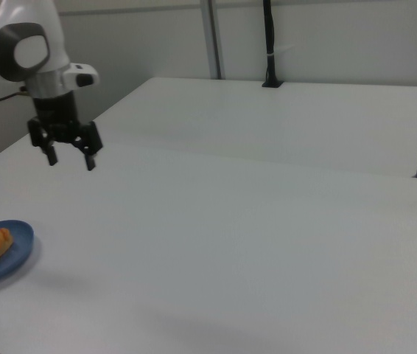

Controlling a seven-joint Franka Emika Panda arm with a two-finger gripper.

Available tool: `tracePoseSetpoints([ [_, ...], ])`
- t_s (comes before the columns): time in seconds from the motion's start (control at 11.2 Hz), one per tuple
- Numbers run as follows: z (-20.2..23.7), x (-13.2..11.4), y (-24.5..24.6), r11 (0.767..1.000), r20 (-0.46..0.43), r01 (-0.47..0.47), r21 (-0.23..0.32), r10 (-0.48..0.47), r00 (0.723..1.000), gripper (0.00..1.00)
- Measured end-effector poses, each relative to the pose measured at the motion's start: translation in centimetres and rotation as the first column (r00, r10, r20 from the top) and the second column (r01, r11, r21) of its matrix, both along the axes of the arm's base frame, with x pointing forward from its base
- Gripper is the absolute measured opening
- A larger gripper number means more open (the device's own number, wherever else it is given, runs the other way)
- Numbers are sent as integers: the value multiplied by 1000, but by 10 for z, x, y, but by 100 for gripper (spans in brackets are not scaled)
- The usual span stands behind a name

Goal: Put the bread on the table
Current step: 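Move the gripper over the orange bread roll on the blue plate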

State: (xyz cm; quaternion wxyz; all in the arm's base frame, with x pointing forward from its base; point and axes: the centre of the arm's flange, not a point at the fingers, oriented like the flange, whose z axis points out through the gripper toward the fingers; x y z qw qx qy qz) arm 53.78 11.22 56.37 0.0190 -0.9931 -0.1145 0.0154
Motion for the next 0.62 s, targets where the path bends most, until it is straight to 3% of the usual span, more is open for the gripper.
tracePoseSetpoints([
  [0.62, -22, -63, 184, 998, -59, -56, 17, 57, 997, 100],
])
